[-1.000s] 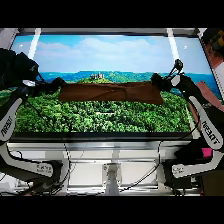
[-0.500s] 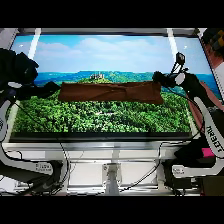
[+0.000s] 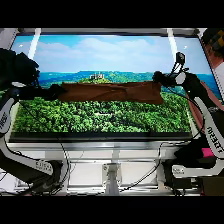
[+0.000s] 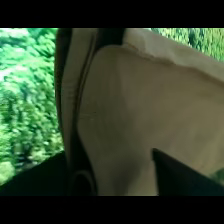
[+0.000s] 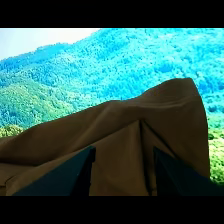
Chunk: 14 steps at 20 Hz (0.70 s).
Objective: Fold the clothes and pants, and hang the long-sleeved shirts on hangers.
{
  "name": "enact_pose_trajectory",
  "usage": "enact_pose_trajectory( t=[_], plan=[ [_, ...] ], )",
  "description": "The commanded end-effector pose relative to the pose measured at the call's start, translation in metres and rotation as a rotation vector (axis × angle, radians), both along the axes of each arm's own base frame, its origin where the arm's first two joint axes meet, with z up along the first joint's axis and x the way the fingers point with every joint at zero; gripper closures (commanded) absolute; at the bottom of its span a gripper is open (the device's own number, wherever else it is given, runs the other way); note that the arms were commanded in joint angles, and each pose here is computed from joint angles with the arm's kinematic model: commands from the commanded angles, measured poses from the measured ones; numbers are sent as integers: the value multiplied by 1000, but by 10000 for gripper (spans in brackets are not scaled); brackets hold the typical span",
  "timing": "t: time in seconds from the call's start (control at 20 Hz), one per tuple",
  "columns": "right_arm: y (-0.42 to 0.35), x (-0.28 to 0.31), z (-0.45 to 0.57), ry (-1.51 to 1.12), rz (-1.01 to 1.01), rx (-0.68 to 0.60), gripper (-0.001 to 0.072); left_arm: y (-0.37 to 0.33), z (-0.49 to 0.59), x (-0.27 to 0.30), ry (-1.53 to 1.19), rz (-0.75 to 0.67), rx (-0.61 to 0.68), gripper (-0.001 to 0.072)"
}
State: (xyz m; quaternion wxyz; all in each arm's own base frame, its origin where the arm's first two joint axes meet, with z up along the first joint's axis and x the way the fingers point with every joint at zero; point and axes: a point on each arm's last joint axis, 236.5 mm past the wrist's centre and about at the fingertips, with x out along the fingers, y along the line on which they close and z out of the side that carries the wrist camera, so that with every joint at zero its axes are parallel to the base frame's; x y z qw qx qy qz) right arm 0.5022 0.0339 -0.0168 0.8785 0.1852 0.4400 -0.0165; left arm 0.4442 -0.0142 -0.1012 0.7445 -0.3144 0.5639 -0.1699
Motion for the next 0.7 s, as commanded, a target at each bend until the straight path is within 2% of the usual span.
enact_pose_trajectory(
  t=[0.0, 0.1, 0.15, 0.2, 0.3, 0.55, 0.6, 0.65],
  plan=[
    [2, -2, -1, 8, 1, 8, 289, -21, -10, -7, 43, -61, -34, 180],
    [3, -3, -1, 14, 1, 12, 289, -34, -11, -7, 31, -114, -38, 182],
    [3, -3, -1, 15, 2, 12, 289, -40, -9, -5, 0, -153, -28, 233],
    [3, -3, -1, 14, 1, 15, 289, -44, -6, -2, -35, -192, -14, 345],
    [3, -3, 5, 4, 1, 16, 290, -45, 4, 10, -91, -222, 6, 677],
    [10, -8, 39, -56, 51, -3, 297, -42, 67, 26, -205, -270, 14, 688],
    [16, -8, 48, -77, 60, 3, 383, -43, 84, 25, -231, -284, 17, 688],
    [26, -8, 58, -103, 76, 8, 566, -45, 100, 21, -254, -301, 19, 688]
  ],
)
